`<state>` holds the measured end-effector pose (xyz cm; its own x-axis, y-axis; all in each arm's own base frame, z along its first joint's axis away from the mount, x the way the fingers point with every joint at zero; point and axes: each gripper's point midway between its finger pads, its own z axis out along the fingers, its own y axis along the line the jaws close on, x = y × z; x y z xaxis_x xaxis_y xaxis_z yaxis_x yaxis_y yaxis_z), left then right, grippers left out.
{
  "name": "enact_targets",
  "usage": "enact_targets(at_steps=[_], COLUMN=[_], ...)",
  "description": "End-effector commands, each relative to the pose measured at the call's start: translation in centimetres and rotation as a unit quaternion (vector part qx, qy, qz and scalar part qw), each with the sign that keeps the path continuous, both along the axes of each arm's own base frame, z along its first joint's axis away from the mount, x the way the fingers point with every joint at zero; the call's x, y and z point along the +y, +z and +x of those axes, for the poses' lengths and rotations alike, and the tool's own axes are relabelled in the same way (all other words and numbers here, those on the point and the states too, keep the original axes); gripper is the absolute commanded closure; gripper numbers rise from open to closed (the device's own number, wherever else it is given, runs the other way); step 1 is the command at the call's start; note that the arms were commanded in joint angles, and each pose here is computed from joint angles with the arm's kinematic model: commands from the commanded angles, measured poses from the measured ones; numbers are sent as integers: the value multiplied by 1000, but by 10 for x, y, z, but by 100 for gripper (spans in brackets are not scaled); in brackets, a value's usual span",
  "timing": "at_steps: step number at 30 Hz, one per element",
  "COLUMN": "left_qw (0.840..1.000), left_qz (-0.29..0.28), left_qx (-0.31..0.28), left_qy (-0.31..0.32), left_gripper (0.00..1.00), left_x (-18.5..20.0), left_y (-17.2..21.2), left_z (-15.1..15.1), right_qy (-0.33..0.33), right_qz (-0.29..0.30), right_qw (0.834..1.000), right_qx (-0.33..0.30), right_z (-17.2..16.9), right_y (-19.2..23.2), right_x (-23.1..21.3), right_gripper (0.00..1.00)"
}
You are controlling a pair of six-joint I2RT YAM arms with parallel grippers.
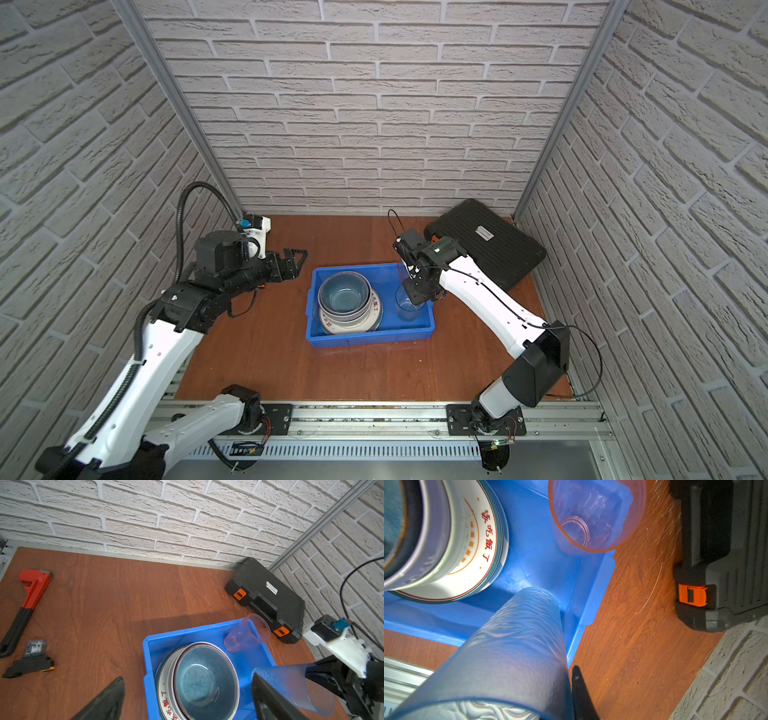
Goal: Place the mixed dishes into the plastic bin
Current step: 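Lower the blue cup into the bin beside the pink cup, open right gripper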
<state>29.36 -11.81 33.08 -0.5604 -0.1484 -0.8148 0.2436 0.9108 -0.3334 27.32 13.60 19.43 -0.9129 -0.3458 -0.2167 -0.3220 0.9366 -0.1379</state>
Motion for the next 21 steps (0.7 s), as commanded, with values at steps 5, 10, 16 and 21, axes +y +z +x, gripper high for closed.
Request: enact_targets(at_steps=[5,10,16,21], left_qw=[1000,1000,1000,1000], left_qz=[5,4,6,4], left_qx=[-11,-10,-7,-6], left_qy=[13,19,25,28], left_gripper=[5,5,5,4], left_x=[10,13,17,19], left_y=[2,0,-3,-3], left_z=[3,3,3,3], right_qy=[-23,-30,-37,-45], right_qz=[24,20,23,22], right_qw=[999,999,999,998], right_qx=[0,20,27,33], right_z=[-4,-7,-7,-6], right_y=[-10,-23,-32,-40], right_x=[-4,-7,-9,-12], right_gripper=[94,94,94,94])
